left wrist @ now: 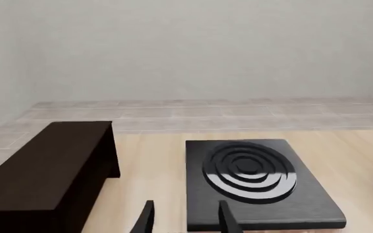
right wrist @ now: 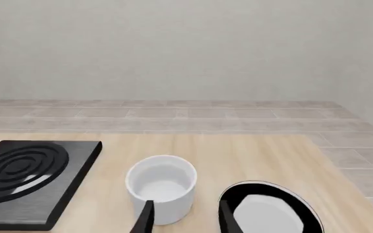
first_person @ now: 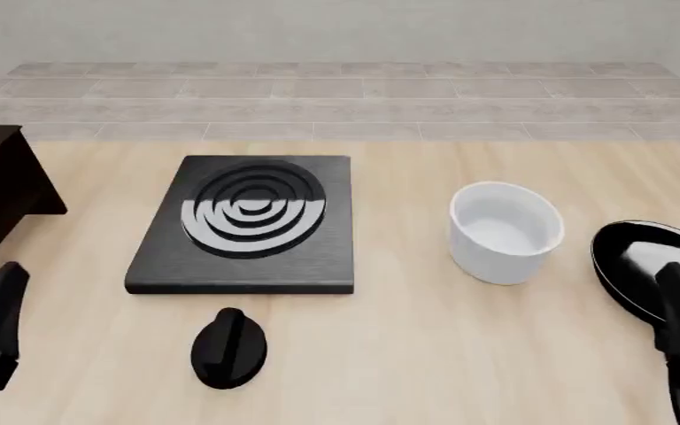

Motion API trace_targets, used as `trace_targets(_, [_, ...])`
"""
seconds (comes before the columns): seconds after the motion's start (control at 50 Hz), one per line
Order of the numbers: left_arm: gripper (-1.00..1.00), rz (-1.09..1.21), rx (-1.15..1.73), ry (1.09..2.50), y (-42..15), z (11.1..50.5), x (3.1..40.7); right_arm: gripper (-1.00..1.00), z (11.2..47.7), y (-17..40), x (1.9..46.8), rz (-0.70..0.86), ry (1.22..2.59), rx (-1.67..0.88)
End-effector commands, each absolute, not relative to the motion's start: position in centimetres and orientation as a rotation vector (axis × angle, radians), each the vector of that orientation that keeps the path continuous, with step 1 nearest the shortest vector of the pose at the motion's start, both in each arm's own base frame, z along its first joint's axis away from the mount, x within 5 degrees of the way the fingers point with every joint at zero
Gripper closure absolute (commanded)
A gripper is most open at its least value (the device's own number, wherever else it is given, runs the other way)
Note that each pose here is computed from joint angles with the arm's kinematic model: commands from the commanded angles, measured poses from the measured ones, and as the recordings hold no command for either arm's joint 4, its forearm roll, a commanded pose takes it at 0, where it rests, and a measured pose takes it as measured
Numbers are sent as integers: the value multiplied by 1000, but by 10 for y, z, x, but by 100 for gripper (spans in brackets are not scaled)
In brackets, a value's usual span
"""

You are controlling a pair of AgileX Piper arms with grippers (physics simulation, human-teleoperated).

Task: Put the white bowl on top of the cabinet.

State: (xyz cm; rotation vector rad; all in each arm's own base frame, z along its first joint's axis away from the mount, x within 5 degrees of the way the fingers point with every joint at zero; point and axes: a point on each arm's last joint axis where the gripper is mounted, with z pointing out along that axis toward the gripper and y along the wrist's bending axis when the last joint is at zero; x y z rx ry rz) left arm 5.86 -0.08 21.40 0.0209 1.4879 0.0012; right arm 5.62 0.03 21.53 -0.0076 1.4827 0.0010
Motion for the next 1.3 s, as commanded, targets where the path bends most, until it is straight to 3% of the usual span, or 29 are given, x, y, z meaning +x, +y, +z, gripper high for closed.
trace_targets(0.02, [-100,-1,67,1492,-3,213,56,-100,216,1,56,-2,1479,-19])
trace_targets(0.36, [-100,-40,21,1464,-2,230,53,-100,216,1,56,1,1481,-13])
trace_targets(0.84, [-100,-58,11,1428,-1,301,33,-100,218,0,55,-5,1478,-17])
trace_targets(1.3, [-100,-174,178,1467,-20,375,85,-100,216,0,56,-5,1478,-14])
